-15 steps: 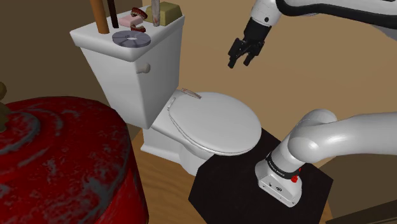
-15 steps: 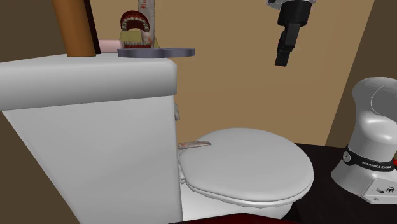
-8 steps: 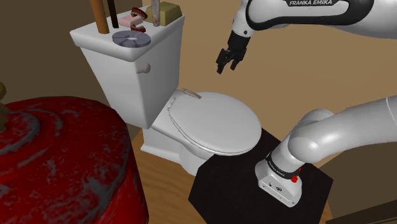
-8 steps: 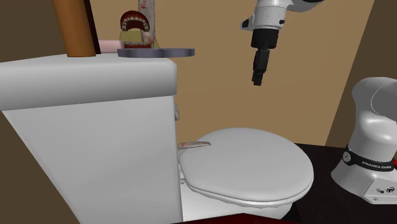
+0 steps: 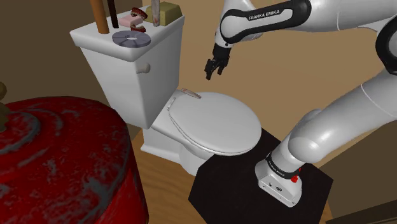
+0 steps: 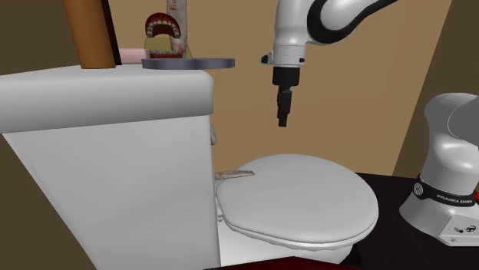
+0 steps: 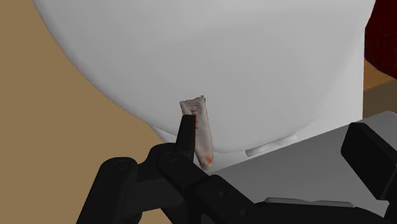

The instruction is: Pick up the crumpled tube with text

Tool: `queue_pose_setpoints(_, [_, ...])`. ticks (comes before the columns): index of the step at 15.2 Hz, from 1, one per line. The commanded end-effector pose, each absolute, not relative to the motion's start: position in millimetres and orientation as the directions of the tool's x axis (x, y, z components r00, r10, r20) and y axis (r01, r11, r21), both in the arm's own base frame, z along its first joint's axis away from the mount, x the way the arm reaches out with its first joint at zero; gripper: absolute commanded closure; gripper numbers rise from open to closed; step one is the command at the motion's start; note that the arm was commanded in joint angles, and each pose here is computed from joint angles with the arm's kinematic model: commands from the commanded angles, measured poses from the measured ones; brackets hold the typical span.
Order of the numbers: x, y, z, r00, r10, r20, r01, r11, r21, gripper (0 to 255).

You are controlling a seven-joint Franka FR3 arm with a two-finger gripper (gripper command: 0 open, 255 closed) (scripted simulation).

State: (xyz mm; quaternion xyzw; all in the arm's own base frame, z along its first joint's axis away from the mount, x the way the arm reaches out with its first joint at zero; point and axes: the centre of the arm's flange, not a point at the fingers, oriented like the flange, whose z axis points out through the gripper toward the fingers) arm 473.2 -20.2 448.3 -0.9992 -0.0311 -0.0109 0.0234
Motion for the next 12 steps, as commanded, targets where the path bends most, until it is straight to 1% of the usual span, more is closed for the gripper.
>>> queue_pose_setpoints(1, [493.7, -24.5, 428.7, 0.996, 0.091, 0.013, 0.091, -0.995, -0.04, 0])
queue_pose_setpoints(12, [597.8, -36.0, 319.9, 0.969, 0.241, -0.051, 0.241, -0.97, -0.016, 0])
